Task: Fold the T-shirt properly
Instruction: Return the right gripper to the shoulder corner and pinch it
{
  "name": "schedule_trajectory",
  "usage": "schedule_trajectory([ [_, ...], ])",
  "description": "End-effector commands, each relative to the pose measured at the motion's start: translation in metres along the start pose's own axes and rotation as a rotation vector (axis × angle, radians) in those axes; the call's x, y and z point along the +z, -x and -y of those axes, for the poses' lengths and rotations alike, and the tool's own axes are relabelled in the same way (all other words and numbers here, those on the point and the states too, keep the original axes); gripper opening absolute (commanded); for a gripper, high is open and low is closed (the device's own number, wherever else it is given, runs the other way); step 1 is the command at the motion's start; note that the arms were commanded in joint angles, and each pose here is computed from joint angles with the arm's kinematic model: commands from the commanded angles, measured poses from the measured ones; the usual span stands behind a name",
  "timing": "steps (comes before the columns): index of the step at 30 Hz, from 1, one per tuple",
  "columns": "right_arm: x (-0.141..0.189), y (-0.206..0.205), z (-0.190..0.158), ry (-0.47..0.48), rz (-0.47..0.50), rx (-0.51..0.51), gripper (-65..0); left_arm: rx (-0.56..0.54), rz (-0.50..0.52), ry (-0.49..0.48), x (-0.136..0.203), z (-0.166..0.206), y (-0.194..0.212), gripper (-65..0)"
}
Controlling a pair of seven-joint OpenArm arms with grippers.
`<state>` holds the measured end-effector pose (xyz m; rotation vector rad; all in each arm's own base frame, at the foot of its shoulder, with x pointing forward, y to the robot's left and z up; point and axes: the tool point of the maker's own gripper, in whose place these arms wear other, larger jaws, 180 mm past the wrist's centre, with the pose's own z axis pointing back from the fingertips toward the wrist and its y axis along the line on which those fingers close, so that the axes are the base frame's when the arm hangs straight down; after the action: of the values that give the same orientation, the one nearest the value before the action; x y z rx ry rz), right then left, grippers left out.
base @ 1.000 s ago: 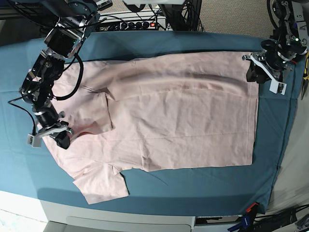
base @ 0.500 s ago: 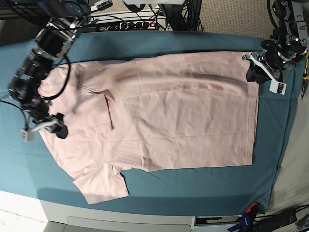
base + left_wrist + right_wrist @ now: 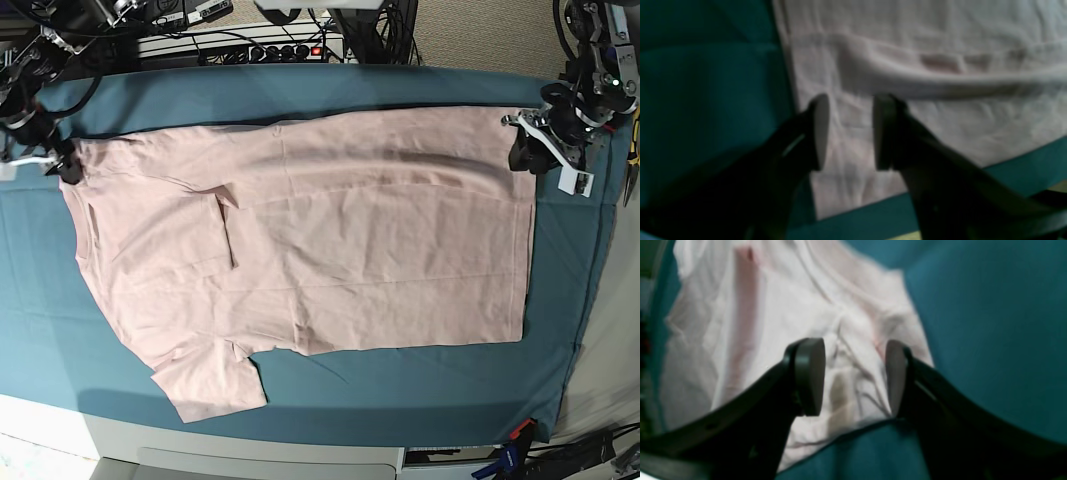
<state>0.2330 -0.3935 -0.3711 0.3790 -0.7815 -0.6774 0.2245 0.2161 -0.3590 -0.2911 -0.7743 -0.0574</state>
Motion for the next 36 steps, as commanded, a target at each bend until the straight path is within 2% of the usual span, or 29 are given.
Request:
schedule_trajectory([
  [1, 0.003, -0.017, -0.004, -0.026, 0.031, 0.009, -35.5, -0.02, 0.029, 0.004, 0.003, 0.0, -0.01, -41.8],
  [5, -0.001, -0.017, 0.017, 0.0, 0.003, -0.028, -35.5, -0.028, 0.019, 0.012, 0.003, 0.001, -0.008, -41.8],
  [10, 0.01, -0.039, 0.038, 0.1, 0.046, 0.021, -35.5, -0.035, 0.019, 0.024, 0.003, 0.003, -0.008, -41.8],
  [20, 0.01, -0.044, 0.038, 0.1, 0.073, 0.029, -35.5, -0.034, 0.021, 0.024, 0.003, 0.004, -0.008, -41.8],
  [26, 0.012, -0.028, 0.056, 0.198, -0.016, 0.056, -35.5, -0.032, 0.022, 0.025, 0.003, 0.004, -0.008, -41.8],
  [32, 0.02, -0.01, 0.068, 0.224, -0.07, 0.052, -35.5, -0.032, 0.023, 0.025, 0.003, 0.004, -0.008, -41.8],
  [36, 0.021, -0.003, 0.065, 0.188, -0.087, 0.034, -35.5, -0.029, 0.024, 0.028, 0.003, 0.005, -0.008, -41.8],
])
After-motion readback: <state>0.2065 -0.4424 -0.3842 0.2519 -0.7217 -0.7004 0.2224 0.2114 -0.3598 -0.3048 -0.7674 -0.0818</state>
